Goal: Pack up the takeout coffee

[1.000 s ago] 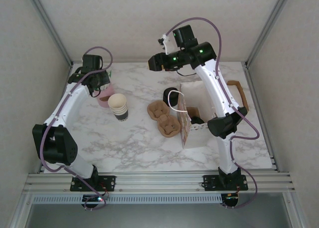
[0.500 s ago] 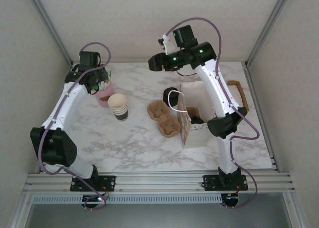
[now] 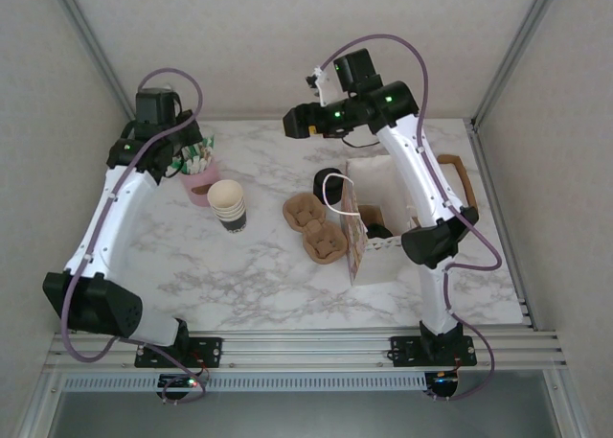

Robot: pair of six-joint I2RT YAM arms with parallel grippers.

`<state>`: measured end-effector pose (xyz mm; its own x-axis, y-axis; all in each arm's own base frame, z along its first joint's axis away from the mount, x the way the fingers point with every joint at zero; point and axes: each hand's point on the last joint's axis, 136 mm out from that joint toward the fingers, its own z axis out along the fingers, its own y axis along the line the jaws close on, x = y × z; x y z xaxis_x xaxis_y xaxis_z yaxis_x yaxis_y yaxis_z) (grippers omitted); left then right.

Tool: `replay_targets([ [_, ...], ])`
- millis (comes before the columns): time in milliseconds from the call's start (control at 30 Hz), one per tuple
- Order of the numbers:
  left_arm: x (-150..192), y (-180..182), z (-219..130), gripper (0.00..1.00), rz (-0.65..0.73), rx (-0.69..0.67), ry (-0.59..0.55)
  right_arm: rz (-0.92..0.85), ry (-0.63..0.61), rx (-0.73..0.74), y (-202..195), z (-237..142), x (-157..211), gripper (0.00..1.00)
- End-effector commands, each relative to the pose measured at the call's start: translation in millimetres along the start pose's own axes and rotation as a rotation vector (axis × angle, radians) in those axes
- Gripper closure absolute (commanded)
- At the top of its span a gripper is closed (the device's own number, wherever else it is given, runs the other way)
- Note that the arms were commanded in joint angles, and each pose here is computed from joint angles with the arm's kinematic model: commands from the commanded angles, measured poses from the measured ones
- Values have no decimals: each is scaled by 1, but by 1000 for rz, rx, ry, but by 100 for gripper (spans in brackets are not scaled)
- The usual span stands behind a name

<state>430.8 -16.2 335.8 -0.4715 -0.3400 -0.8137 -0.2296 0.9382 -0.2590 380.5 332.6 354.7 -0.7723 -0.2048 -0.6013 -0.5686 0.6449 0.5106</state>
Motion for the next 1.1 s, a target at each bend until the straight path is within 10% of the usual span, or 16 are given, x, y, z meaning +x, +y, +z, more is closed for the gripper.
replay_targets([
  [0, -22, -25, -33, 100, -13, 111, -56, -32, -46, 12, 17, -31, 0, 13],
  [1067, -12, -255, -215, 100, 162, 898, -84, 74, -417, 536, -35, -222, 68, 1],
])
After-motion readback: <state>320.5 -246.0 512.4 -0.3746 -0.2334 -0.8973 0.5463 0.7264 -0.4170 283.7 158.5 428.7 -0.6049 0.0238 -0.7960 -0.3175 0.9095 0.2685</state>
